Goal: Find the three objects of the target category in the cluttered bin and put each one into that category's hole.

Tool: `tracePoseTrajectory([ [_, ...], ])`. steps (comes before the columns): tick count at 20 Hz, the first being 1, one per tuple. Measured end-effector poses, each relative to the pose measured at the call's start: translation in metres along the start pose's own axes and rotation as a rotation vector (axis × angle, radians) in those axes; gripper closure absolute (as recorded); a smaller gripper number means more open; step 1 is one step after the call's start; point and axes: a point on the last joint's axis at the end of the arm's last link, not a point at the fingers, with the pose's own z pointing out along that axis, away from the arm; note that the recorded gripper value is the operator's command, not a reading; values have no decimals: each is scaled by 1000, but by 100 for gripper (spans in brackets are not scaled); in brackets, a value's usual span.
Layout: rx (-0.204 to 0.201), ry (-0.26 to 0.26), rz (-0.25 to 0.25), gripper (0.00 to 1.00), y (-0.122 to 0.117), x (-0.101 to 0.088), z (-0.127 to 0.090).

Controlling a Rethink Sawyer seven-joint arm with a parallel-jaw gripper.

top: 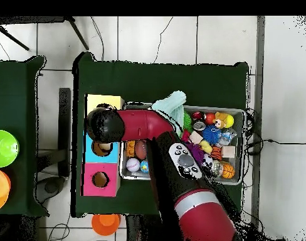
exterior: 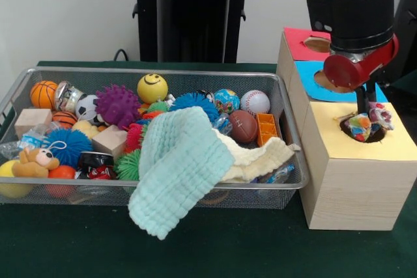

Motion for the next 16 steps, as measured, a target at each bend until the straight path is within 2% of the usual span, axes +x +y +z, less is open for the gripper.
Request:
tracePoseTrajectory([
  [9, 17, 7, -2, 100, -3, 0, 2],
  [16, 56, 15, 7, 100, -16, 6, 4],
])
